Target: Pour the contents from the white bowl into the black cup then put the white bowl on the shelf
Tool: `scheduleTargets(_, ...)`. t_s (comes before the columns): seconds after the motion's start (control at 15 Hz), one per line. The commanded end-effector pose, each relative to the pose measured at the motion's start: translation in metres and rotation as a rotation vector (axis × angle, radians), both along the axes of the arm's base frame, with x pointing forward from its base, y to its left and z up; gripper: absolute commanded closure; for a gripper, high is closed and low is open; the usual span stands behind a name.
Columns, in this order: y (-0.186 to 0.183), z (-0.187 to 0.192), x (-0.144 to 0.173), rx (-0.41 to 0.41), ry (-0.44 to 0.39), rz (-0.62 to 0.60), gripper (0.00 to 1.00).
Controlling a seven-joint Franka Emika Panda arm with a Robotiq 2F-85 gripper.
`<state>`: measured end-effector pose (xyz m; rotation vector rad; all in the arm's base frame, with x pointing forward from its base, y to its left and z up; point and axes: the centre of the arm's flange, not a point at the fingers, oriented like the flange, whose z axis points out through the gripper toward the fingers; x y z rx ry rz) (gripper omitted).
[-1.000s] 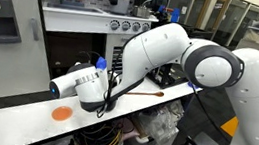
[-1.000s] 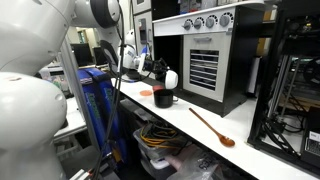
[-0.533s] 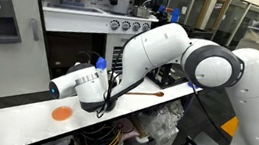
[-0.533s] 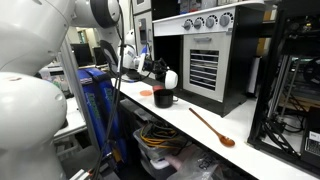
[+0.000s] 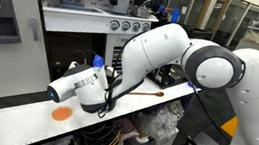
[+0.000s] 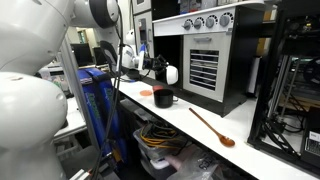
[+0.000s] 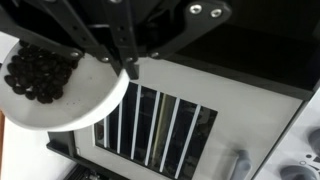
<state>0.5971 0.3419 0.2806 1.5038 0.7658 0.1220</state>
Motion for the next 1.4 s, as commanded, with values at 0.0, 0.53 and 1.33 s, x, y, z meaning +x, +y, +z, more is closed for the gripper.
scheduleTargets(0.0, 0.002, 0.003, -0.009, -0.085, 0.004, 0.018, 0.99)
scheduleTargets(0.53, 0.009, -0.006, -0.028, -0.155, 0.030, 0.011, 0.99)
scheduleTargets(1.33, 0.025, -0.025, -0.044, -0.258, 0.023, 0.099, 0.99)
